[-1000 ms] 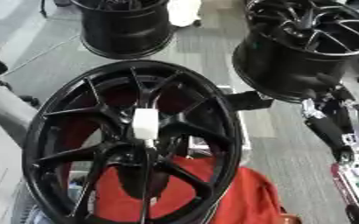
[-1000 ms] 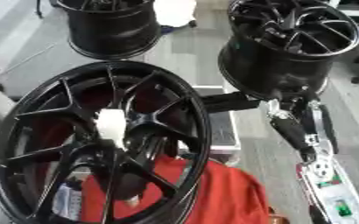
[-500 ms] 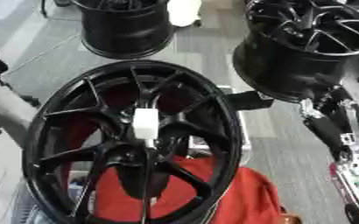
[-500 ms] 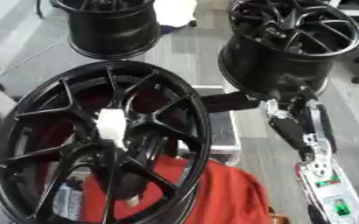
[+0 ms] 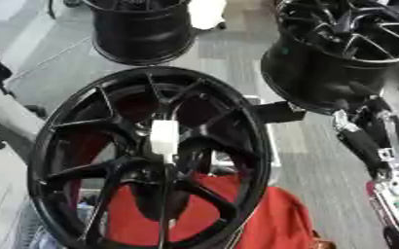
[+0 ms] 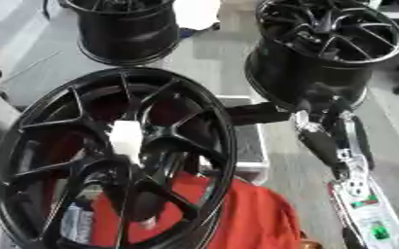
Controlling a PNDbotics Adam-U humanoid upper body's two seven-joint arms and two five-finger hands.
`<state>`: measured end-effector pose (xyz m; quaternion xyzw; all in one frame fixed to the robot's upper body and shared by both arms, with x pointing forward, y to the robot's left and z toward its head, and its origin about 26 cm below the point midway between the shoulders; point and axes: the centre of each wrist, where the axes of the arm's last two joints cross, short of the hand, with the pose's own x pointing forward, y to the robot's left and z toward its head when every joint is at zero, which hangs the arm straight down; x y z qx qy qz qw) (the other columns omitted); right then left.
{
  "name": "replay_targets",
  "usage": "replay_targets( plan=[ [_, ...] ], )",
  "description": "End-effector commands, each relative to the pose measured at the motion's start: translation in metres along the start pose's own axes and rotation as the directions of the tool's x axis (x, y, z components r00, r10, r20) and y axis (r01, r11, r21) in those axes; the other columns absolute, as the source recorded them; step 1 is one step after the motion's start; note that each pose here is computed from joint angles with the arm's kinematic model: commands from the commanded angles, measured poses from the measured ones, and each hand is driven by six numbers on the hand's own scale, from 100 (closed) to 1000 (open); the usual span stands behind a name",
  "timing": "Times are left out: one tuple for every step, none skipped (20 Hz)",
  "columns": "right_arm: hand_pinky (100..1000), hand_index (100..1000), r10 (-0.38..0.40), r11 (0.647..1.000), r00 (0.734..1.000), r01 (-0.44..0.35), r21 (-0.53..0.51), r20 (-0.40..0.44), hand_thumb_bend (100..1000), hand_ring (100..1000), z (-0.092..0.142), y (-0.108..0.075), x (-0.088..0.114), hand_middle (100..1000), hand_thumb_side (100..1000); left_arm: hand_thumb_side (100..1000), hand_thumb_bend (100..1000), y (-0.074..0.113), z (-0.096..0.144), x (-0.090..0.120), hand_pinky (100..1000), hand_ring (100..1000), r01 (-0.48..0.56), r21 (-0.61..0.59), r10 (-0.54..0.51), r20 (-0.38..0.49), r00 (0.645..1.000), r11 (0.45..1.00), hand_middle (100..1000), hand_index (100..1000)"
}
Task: Pull the pin out of the wheel hub.
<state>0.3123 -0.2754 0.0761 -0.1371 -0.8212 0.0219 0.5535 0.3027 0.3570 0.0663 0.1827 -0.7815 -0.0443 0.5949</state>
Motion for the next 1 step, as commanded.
replay_targets(
  plan=[
    [657, 869, 0.001, 1.0, 0.999, -0.001, 0.007, 0.032, 100, 641, -0.0053, -0.0017, 0.0076, 765, 265, 708, 100, 0.0031, -0.006, 0.0113, 580, 566, 0.012, 0.001, -0.012, 0.041, 0.999, 1.0, 621, 829]
  ],
)
